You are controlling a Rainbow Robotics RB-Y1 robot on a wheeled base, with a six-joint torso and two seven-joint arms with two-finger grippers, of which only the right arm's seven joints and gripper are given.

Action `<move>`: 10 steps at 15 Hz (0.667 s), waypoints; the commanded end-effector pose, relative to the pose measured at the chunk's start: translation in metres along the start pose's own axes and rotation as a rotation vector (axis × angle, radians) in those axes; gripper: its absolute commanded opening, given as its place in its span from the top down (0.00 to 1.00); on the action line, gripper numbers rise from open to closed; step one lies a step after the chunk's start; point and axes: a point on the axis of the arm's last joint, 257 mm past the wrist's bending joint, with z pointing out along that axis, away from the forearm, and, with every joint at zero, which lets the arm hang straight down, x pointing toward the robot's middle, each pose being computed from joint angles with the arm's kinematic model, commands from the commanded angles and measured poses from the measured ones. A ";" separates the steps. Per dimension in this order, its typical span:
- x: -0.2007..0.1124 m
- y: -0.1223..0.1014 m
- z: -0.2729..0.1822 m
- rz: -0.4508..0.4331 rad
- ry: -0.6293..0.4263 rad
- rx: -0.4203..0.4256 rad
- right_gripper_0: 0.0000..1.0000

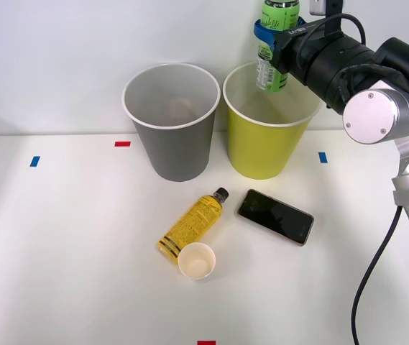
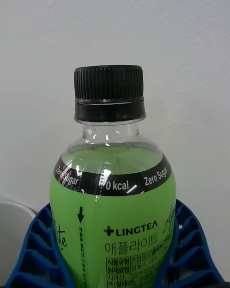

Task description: Put cans in the gray bin, plastic bottles in the light green bin

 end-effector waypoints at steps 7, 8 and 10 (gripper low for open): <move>0.016 0.020 -0.029 0.049 -0.071 -0.055 0.00; 0.017 0.022 -0.041 0.047 -0.071 -0.063 0.00; 0.026 0.023 -0.075 0.054 -0.067 -0.070 0.00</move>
